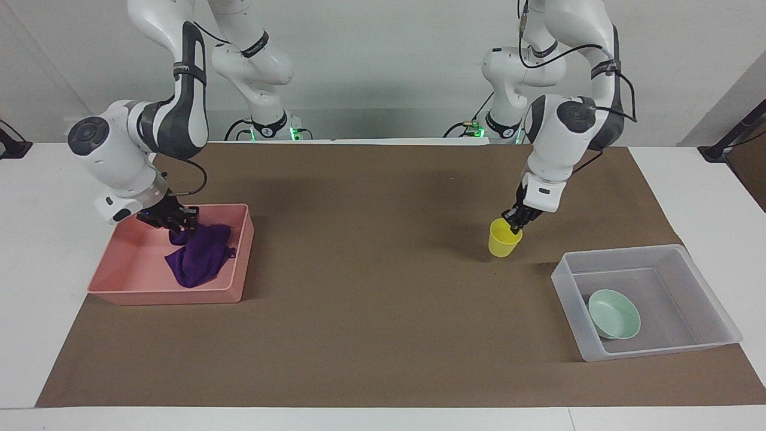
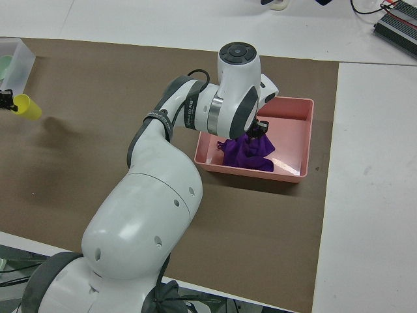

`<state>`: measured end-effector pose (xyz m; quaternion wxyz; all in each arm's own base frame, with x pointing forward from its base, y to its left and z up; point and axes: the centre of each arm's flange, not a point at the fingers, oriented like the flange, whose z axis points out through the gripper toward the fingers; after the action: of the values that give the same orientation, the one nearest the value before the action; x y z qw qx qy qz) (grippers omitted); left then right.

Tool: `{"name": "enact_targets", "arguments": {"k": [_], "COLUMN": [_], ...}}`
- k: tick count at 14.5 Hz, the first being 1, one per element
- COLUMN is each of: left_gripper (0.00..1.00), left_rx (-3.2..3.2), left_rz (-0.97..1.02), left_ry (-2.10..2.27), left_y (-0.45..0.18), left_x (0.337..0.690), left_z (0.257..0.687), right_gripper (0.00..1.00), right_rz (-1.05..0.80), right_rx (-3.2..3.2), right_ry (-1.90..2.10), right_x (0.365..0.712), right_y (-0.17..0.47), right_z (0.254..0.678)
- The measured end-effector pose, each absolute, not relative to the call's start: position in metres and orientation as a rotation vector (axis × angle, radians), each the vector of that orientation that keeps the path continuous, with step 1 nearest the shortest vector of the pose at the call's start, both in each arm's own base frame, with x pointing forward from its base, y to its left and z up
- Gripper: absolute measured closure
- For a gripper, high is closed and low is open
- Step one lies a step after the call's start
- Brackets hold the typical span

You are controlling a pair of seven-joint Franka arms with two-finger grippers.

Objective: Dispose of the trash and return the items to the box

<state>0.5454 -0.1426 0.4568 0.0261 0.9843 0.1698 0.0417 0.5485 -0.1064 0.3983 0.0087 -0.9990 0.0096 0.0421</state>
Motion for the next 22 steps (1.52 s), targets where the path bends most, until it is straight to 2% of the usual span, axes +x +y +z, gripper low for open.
{"name": "enact_targets", "arguments": {"k": [2,4,5,8,10,13,18,20,22], "left_gripper": [0.96,0.96,0.96,0.96,0.96,0.96,0.96,0.81,0.58], "left_rx": [2.999,2.978,2.989,2.978,2.944,2.944,2.957,2.958,2.969], "left_rz": [0.187,0.249,0.257,0.201,0.200,0.171,0.083,0.097,0.135], "left_ry": [0.587,0.679,0.712,0.781,0.813,0.806,0.799,0.786,0.746], "left_y": [-0.080,-0.012,0.014,0.050,0.060,0.056,0.048,0.042,0.030], "left_x": [0.581,0.614,0.632,0.686,0.704,0.710,0.699,0.698,0.700], "left_z": [0.517,0.546,0.539,0.468,0.431,0.409,0.365,0.358,0.374], "right_gripper": [0.20,0.02,0.01,0.01,0.00,0.00,0.00,0.00,0.00], "right_rz": [0.142,0.147,0.140,0.165,0.196,0.238,0.303,0.300,0.283], "right_rx": [-3.120,-3.121,-3.123,-3.126,-3.129,-3.129,-3.123,-3.110,-3.073], "right_ry": [0.011,-0.029,-0.061,-0.107,-0.096,-0.105,-0.095,-0.095,-0.123], "right_x": [0.549,0.551,0.552,0.551,0.553,0.550,0.538,0.535,0.534], "right_y": [-0.100,-0.085,-0.073,-0.033,-0.009,0.008,0.005,0.006,0.009], "right_z": [0.410,0.430,0.439,0.466,0.492,0.533,0.587,0.598,0.603]}}
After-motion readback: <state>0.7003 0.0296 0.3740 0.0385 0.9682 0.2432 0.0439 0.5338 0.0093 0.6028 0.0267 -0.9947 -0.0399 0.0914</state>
